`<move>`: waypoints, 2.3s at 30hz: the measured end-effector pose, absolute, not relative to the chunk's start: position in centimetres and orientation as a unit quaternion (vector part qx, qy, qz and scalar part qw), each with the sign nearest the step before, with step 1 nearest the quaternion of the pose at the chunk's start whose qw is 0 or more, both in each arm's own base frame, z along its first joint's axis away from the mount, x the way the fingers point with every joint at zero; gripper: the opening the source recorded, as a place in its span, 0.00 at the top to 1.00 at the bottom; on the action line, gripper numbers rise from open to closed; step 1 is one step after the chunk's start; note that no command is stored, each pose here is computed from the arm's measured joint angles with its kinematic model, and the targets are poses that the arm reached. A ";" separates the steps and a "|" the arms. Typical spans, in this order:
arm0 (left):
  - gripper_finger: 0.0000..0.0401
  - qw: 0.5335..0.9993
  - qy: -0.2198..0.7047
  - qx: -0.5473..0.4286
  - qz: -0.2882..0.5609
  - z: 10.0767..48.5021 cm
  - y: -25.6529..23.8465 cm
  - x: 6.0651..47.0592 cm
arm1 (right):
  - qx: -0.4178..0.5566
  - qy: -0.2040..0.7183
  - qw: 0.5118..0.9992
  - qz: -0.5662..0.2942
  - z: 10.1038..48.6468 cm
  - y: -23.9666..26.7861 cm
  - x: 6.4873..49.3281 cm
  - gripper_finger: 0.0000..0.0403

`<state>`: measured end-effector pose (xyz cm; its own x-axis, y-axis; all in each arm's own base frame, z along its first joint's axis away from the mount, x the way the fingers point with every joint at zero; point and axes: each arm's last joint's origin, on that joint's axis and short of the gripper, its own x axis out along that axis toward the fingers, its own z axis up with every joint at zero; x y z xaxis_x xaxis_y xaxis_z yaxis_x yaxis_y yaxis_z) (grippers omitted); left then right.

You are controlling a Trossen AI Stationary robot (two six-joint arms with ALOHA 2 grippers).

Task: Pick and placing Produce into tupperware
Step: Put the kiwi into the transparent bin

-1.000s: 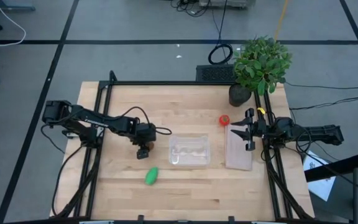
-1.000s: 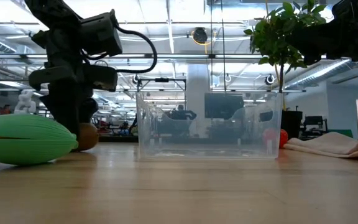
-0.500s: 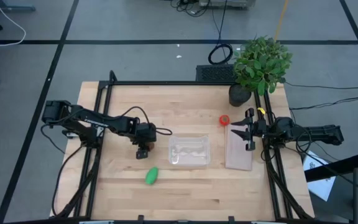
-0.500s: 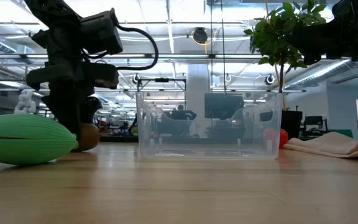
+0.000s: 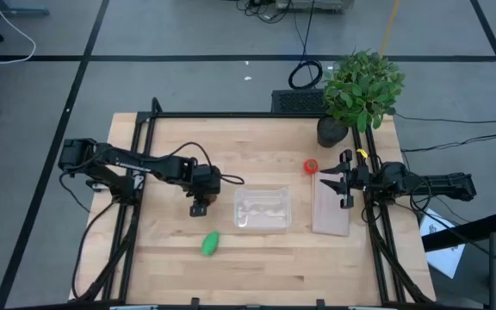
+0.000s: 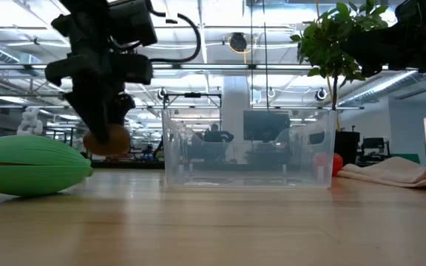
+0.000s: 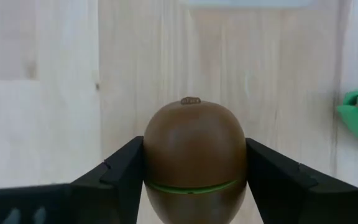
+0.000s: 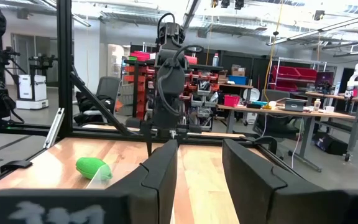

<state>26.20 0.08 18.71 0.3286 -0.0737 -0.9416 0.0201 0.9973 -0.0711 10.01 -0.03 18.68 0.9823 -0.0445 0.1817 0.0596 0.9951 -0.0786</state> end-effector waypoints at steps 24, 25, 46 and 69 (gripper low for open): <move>0.43 0.871 0.478 0.091 -0.062 27.5 0.3 29.3 | -0.042 -0.090 0.995 -0.026 18.7 0.0 10.0 0.70; 0.43 0.874 0.473 0.095 -0.064 28.0 0.3 29.1 | -0.042 -0.090 0.995 -0.026 18.7 0.0 10.0 0.70; 0.42 0.933 0.338 0.123 -0.010 35.3 1.7 23.8 | -0.042 -0.098 0.994 -0.026 18.8 0.0 10.0 0.70; 0.41 0.950 0.288 0.112 0.045 37.9 1.4 16.2 | -0.042 -0.098 0.994 -0.026 18.8 0.0 10.0 0.70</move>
<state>16.20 1.43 37.94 0.8306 0.1497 -0.5364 -0.0204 0.9707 0.2393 9.99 -0.04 18.83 0.9794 -0.0443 0.1969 0.0606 0.9951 -0.0775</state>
